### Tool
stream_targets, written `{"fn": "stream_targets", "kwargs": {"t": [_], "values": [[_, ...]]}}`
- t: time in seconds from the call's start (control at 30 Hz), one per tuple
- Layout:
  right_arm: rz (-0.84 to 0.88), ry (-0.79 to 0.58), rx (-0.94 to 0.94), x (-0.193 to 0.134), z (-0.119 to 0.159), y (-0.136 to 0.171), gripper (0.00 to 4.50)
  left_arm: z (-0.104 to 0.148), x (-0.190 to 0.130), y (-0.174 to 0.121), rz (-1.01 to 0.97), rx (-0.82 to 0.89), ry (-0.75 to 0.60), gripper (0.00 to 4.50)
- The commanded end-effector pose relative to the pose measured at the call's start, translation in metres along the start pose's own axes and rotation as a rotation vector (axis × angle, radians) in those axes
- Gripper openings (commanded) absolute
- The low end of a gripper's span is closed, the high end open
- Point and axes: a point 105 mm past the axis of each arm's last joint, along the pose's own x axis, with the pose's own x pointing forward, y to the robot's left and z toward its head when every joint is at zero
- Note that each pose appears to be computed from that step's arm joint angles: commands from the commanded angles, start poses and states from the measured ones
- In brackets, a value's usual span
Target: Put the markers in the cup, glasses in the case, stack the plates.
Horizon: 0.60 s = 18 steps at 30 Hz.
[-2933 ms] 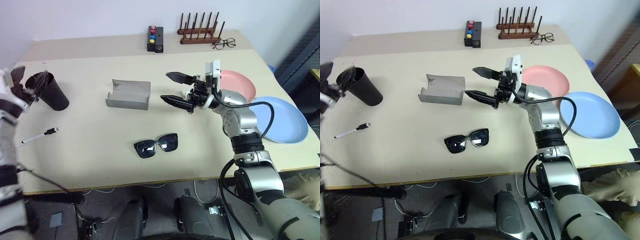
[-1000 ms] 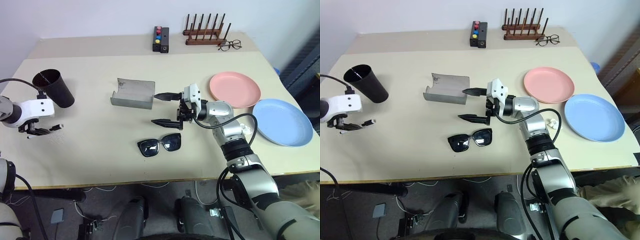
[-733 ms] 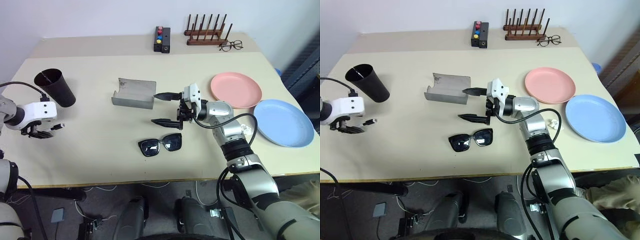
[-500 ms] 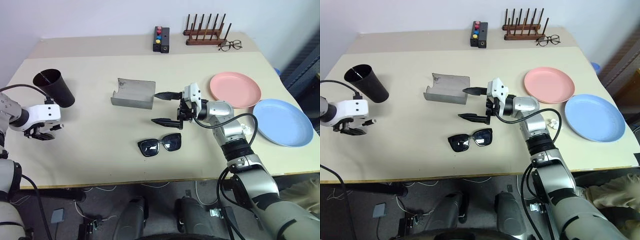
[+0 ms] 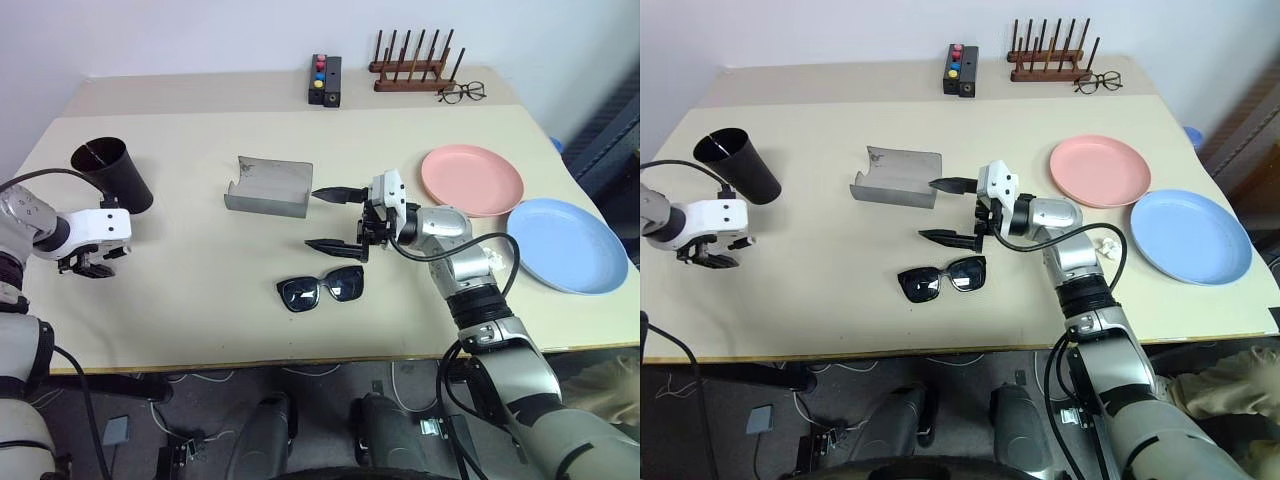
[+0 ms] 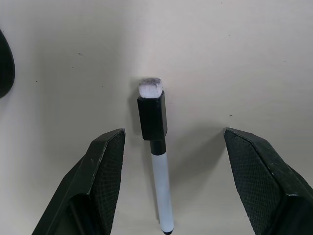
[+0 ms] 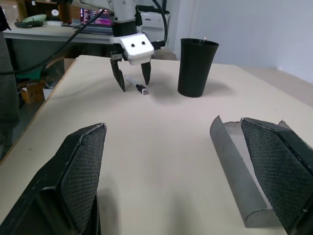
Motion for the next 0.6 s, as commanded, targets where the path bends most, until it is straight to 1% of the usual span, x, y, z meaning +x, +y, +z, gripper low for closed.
{"fn": "stream_targets", "kwargs": {"t": [0.03,0.13,0.17,0.23,0.37,0.6], "values": [[-0.016,-0.045,-0.034,-0.0014,0.0143,-0.0015,4.50,-0.0031,-0.0031,0.0044,0.017,-0.006,0.036,3.25],[-0.021,-0.047,-0.031,-0.0014,0.0141,-0.0006,4.50,-0.0046,-0.0038,0.0048,0.011,-0.004,0.059,3.25],[-0.025,-0.047,-0.030,-0.0016,0.0140,-0.0008,4.50,-0.0050,-0.0040,0.0051,0.010,-0.001,0.067,3.02],[-0.030,-0.049,-0.029,-0.0015,0.0140,-0.0012,4.50,-0.0065,-0.0046,0.0049,0.006,0.001,0.081,2.41],[-0.035,-0.048,-0.029,-0.0030,0.0140,-0.0023,4.50,-0.0060,-0.0053,0.0039,-0.008,0.004,0.086,0.49],[-0.039,-0.047,-0.032,-0.0025,0.0136,-0.0051,4.50,-0.0039,-0.0074,0.0011,-0.011,0.017,0.048,0.49]]}}
